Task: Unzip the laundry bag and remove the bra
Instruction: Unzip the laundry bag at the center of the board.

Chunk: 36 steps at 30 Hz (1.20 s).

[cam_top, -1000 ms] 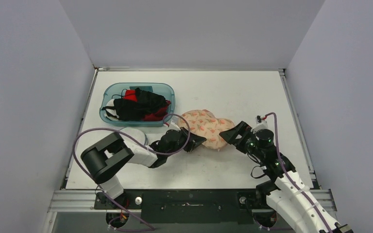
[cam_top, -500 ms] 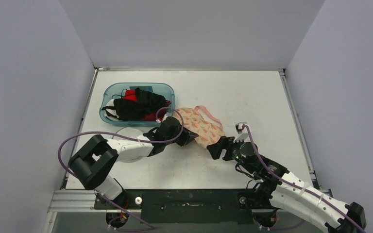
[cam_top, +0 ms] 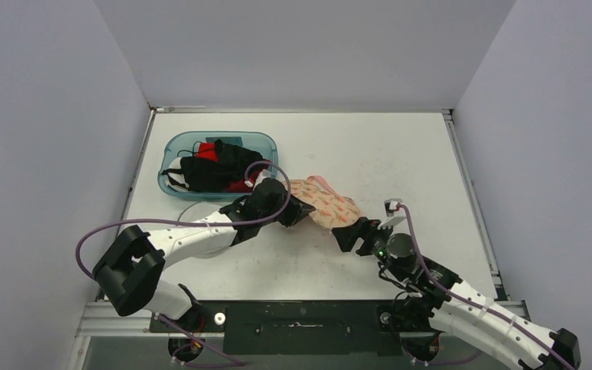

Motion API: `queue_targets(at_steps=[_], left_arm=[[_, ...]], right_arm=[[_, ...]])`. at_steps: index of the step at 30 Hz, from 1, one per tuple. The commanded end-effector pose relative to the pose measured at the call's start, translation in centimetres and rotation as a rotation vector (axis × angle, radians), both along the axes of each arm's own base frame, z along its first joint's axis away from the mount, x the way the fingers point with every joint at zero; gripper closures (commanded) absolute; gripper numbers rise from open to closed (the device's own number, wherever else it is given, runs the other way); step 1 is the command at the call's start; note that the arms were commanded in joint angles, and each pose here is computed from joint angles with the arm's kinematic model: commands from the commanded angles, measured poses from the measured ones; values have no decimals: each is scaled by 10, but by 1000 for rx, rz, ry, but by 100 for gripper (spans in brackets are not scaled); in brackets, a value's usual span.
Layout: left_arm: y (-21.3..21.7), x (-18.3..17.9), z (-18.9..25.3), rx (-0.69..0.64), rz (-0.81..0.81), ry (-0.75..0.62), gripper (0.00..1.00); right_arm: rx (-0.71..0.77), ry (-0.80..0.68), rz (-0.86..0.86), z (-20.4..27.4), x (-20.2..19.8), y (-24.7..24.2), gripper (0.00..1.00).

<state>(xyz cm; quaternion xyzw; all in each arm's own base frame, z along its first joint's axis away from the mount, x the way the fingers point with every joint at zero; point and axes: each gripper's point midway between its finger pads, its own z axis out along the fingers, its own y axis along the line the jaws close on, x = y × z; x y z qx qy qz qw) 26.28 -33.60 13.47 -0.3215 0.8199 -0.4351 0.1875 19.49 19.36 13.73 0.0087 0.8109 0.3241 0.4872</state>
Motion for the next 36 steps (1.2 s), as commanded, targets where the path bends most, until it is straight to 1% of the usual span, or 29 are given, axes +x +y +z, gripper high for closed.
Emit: queue_targets(at_steps=[1, 3, 5, 10, 12, 15, 17, 20, 26, 30, 33, 34, 36], left_arm=[[2, 17, 55, 50, 60, -127, 100], [12, 20, 62, 127, 103, -149, 100], [19, 22, 71, 192, 134, -181, 100], [20, 20, 76, 220, 153, -181, 100], [22, 19, 81, 270, 168, -186, 100], [24, 17, 94, 334, 176, -217, 100], [26, 16, 101, 347, 185, -236, 100], [26, 14, 108, 367, 196, -262, 100], [20, 11, 105, 386, 174, -259, 100], [17, 11, 101, 381, 166, -259, 100], [18, 10, 97, 382, 160, -259, 100], [18, 9, 96, 380, 156, -257, 100], [17, 9, 94, 375, 152, -255, 100]], right_arm=[[201, -102, -78, 46, 4, -8, 17], [242, -134, -75, 58, 0, -12, 16], [253, -140, -53, 62, -4, -11, 16], [194, -104, 35, 48, -7, 7, 17], [180, -104, 54, 45, -5, 14, 18], [175, -126, 32, 46, 0, 12, 19], [173, -139, -6, 46, 5, 7, 20], [163, -161, -35, 53, 12, 5, 28], [73, -147, -40, 57, 24, 19, 31], [-16, -77, -218, 40, 34, -9, 41], [-1, -69, -279, 36, 29, -27, 43], [6, -77, -269, 36, 27, -29, 42], [15, -95, -193, 38, 19, -22, 38]])
